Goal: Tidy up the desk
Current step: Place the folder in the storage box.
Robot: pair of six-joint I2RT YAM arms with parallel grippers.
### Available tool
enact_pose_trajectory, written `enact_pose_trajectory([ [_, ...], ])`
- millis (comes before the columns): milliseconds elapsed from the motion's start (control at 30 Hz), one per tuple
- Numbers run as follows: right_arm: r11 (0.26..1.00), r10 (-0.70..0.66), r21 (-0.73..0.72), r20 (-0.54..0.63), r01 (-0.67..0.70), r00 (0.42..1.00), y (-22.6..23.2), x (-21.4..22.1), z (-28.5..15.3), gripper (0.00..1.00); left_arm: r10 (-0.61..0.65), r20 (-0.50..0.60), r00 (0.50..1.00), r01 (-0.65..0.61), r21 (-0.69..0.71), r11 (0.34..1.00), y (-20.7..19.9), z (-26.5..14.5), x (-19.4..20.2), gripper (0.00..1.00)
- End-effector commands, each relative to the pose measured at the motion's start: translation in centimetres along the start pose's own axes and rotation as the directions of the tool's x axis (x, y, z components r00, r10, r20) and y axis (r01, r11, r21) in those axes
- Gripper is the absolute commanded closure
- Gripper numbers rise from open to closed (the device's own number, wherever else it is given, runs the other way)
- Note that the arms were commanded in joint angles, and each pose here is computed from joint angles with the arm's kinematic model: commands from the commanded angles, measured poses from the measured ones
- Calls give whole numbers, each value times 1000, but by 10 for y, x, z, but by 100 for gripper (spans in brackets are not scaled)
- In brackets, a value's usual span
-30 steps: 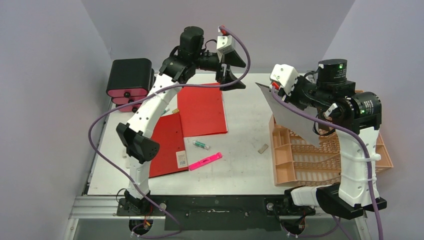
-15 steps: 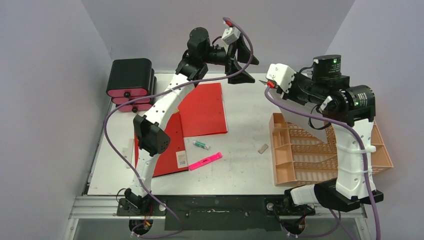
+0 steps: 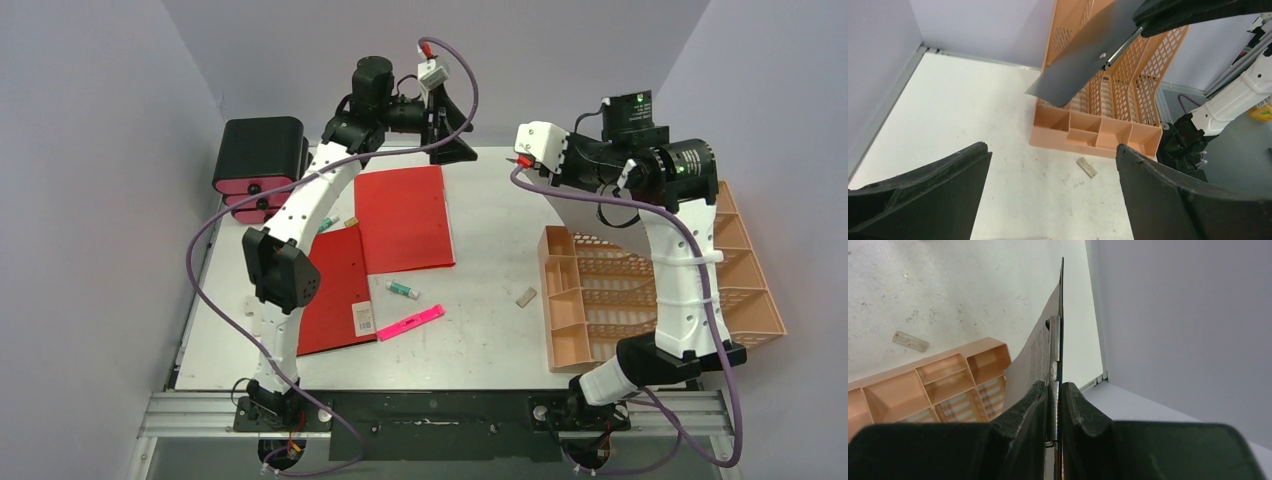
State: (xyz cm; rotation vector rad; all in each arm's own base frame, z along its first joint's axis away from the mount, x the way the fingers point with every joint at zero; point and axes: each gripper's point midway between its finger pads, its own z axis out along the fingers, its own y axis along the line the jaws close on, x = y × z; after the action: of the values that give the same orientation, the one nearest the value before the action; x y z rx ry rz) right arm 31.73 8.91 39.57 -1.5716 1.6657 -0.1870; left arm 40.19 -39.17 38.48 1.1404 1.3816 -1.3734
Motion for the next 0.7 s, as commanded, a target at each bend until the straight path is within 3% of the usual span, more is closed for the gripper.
enact_pose_trajectory([
  [0,998,-69,11,19,69,997,-14,2,7,95,117,-49,992,-120,-68,990,-32,-22,-17,4],
  [300,997,-76,12,-12,76,997,-32,45,10,95,111,-112,988,-126,-137,982,-48,-40,-7,4],
  [667,998,-65,-1,121,66,990,-42,27,22,95,94,-135,986,-117,-169,979,-55,-46,0,4],
])
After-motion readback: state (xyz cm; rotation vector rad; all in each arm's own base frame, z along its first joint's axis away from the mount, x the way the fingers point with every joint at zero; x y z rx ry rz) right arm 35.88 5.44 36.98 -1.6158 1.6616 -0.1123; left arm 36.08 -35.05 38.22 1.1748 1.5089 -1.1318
